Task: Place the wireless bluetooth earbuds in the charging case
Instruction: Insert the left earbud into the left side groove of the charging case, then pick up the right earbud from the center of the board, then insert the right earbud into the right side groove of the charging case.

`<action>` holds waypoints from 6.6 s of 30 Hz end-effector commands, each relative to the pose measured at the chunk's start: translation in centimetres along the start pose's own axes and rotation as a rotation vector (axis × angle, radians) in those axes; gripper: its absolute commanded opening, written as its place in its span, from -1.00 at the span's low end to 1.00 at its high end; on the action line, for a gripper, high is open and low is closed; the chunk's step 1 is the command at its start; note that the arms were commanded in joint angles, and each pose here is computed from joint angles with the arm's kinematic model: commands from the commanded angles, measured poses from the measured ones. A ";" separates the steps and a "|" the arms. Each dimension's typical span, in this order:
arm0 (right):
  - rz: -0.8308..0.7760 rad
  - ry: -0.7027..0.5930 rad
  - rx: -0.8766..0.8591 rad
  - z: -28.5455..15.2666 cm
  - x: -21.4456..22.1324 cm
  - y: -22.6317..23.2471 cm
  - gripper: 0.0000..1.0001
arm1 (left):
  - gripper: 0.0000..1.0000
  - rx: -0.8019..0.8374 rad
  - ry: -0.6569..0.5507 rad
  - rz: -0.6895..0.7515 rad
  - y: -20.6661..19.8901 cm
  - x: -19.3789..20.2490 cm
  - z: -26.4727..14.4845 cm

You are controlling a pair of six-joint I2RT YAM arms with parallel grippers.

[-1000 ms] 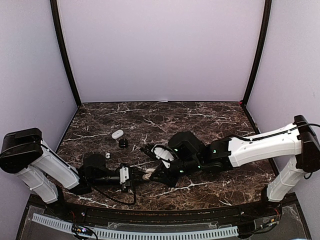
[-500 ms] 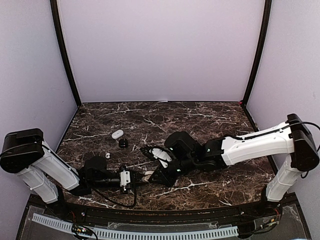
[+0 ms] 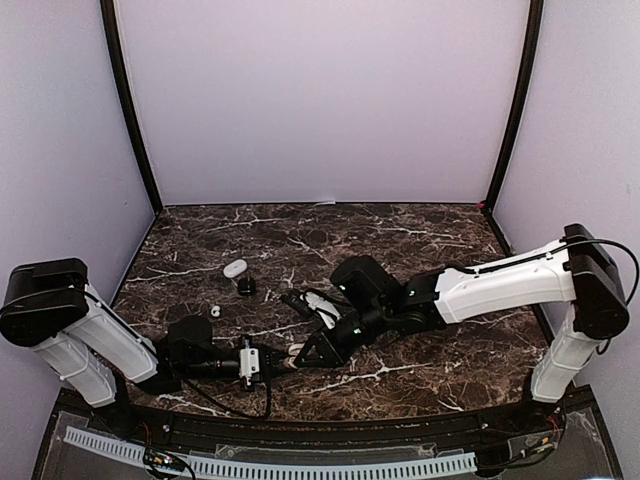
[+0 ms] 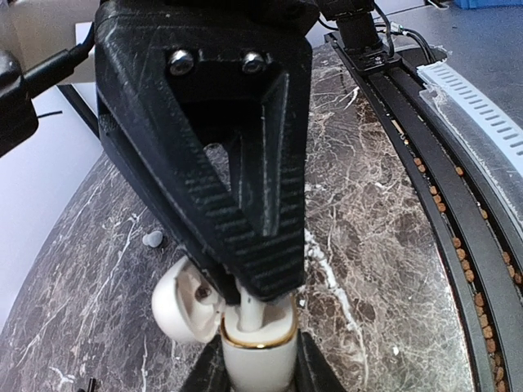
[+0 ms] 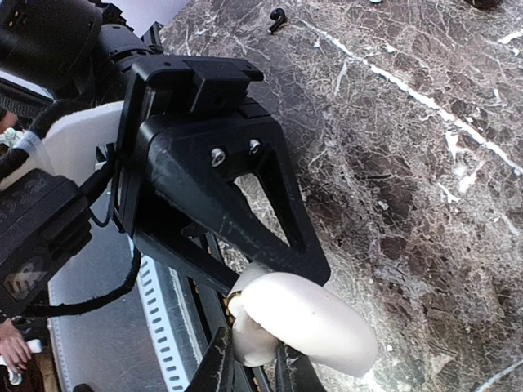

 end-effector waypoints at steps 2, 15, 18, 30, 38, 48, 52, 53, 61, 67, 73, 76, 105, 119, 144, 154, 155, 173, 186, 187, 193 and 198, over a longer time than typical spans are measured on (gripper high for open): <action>0.040 -0.043 -0.029 0.4 -1.1 -0.7 -0.96 | -0.74 0.065 -0.123 0.066 -1.1 -2.2 -0.1; 0.028 -0.045 -0.015 -0.5 -0.9 -0.5 -0.55 | -0.74 -0.001 -0.152 0.021 -0.4 -2.8 -0.3; 0.025 -0.052 -0.005 -1.2 -0.8 -0.3 -0.50 | -0.74 0.003 -0.165 0.007 -0.4 -3.0 -0.4; 0.020 -0.073 0.021 -2.5 -0.9 0.0 -0.50 | -0.74 -0.001 -0.169 -0.012 -0.3 -3.0 -0.4; 0.008 -0.070 0.004 -2.4 -0.8 0.2 -0.51 | -0.74 -0.005 -0.165 -0.007 -0.3 -3.0 -0.3; 0.001 -0.083 0.004 -2.5 -1.1 0.2 -0.74 | -0.74 -0.001 -0.163 -0.009 -0.3 -3.0 -0.3; -0.013 -0.099 0.012 -3.1 -1.2 0.4 -0.74 | -0.74 -0.012 -0.162 -0.015 -0.2 -3.0 -0.2; -0.021 -0.109 0.016 -3.5 -1.3 0.6 -0.74 | -0.74 -0.017 -0.161 -0.016 -0.1 -3.0 -0.3; -0.085 -0.214 0.166 -7.3 -1.5 0.4 -0.73 | -0.74 -0.061 -0.182 -0.041 0.4 -3.3 -0.5; 0.010 -0.241 0.452 -10.2 0.3 -2.5 -0.73 | -0.74 -0.115 -0.208 -0.125 1.8 -3.7 -1.0; 0.179 -0.350 0.690 -13.2 4.4 -5.7 -0.48 | -0.74 -0.195 -0.222 -0.210 3.8 -3.8 -1.7; 0.268 -0.361 0.748 -13.5 6.8 -7.4 -0.44 | -0.74 -0.263 -0.199 -0.264 5.1 -3.5 -1.7; 0.341 -0.288 0.782 -11.3 12.1 -16.7 -0.07 | -0.74 -0.281 -0.175 -0.290 5.6 -3.6 -1.5; 0.228 -0.393 0.876 -10.8 15.6 -17.1 -0.11 | -0.74 -0.271 -0.172 -0.284 5.5 -3.5 -1.4; -0.032 -0.253 0.974 -7.1 17.2 -18.6 -0.44 | -0.74 -0.261 -0.179 -0.276 5.3 -3.6 -1.5; -0.016 -0.216 0.986 -6.7 17.1 -19.4 -0.55 | -0.74 -0.265 -0.182 -0.275 5.3 -3.6 -1.6; -0.016 -0.217 0.986 -6.8 17.1 -19.4 -0.58 | -0.74 -0.264 -0.182 -0.275 5.3 -3.6 -1.7; -0.029 -0.285 0.875 -8.6 13.2 -17.0 -0.89 | -0.74 -0.257 -0.186 -0.272 5.3 -3.8 -1.7; -0.095 -0.296 0.596 -9.3 9.8 -11.9 -0.93 | -0.74 -0.165 -0.194 -0.291 4.4 -3.9 -1.2; -0.116 -0.293 0.562 -9.2 9.3 -11.2 -0.93 | -0.74 -0.137 -0.197 -0.295 4.1 -4.0 -1.1; -0.262 -0.270 0.325 -8.8 5.5 -6.0 -0.94 | -0.74 -0.022 -0.195 -0.250 2.7 -3.8 -0.8; -0.277 -0.275 0.216 -9.4 3.1 -3.0 -0.94 | -0.73 0.010 -0.196 -0.196 2.1 -3.4 -1.0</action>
Point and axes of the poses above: each gripper's point midway between its finger pads, its own z axis out along the fingers, its own y axis along the line the jaws close on, x = y × z, the point moved 6 cm from there along -z, back along the fingers, and after that the axes turned 12 degrees about -z, right-handed, at the moved point
